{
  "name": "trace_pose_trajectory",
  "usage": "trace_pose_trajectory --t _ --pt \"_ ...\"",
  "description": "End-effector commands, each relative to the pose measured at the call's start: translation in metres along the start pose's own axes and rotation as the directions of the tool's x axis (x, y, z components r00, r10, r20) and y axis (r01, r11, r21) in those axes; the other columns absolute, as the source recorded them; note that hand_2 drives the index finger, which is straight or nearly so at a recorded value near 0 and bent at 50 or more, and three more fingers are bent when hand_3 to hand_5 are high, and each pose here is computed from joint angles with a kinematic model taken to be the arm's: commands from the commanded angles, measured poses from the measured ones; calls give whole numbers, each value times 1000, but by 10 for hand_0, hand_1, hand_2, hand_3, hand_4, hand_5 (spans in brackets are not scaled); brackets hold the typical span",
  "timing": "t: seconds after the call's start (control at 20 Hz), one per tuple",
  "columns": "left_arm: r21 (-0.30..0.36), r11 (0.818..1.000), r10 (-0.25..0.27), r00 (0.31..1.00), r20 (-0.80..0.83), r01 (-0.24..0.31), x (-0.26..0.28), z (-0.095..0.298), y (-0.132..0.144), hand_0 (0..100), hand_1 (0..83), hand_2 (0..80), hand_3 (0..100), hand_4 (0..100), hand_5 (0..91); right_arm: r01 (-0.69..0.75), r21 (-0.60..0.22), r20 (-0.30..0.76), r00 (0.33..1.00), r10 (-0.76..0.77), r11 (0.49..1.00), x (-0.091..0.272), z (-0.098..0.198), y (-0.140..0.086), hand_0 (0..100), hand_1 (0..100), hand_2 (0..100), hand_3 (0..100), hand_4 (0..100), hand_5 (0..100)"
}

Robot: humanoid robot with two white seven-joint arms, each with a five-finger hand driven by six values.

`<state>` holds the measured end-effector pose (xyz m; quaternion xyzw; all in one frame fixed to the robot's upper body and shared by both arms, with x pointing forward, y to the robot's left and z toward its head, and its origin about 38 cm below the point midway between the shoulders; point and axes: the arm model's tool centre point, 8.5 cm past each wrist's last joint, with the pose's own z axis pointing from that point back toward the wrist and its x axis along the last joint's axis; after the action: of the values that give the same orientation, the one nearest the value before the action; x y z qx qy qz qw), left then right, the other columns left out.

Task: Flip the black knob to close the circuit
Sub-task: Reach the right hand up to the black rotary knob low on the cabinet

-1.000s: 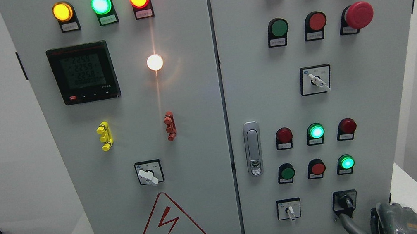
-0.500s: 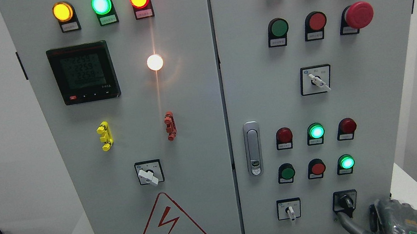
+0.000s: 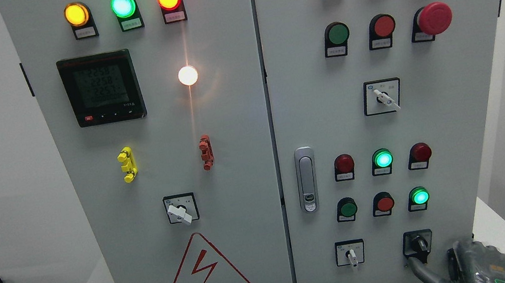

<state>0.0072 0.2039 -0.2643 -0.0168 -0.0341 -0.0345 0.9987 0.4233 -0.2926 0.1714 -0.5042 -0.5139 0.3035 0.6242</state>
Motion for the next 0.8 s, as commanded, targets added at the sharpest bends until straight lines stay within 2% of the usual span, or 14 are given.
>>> trace_pose_trajectory --t 0.0,0.75 --pt "-2 1000 2 1000 2 -2 -6 0 -1 120 556 0 0 0 0 -15 -6 -27 1000 15 1000 -14 -4 -6 0 39 862 1000 897 1000" --pt "-4 1000 2 1000 2 -2 -6 0 -2 120 556 0 0 0 0 3 -20 -33 999 -4 1000 -17 -5 -12 0 33 859 1000 898 1000"
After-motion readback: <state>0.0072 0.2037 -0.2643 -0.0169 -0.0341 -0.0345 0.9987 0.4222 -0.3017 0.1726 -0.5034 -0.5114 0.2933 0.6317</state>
